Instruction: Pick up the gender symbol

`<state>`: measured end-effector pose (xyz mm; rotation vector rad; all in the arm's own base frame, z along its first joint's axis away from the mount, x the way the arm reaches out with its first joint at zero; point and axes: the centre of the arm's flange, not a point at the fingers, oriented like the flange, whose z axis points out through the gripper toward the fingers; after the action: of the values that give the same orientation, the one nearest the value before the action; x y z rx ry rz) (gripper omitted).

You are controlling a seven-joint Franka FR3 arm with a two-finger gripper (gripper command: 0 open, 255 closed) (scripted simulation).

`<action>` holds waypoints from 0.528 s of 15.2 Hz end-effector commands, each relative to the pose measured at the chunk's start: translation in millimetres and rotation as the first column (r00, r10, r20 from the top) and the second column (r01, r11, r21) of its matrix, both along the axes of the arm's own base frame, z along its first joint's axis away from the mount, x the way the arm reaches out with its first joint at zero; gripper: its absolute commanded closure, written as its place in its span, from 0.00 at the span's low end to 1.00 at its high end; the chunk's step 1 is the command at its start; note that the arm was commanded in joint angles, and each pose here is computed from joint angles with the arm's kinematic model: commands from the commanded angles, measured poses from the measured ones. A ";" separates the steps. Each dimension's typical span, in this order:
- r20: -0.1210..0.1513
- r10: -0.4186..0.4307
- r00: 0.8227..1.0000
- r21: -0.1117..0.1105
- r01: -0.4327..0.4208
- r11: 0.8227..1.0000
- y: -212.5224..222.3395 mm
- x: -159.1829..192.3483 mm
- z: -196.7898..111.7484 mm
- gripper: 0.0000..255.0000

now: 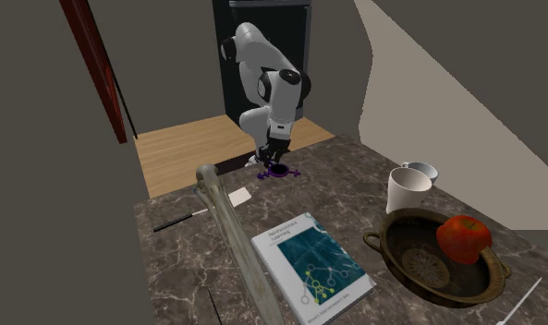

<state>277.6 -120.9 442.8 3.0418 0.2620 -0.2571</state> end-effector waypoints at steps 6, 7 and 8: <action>-0.008 -0.001 1.000 -0.002 0.001 1.000 -1.7 -1.6 0.6 1.00; -0.008 -0.001 1.000 -0.002 0.001 1.000 -1.7 -1.7 5.9 1.00; -0.008 -0.001 1.000 -0.002 0.001 1.000 -1.7 -1.6 11.2 1.00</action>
<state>275.9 -122.9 449.7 3.0400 0.2612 -0.2678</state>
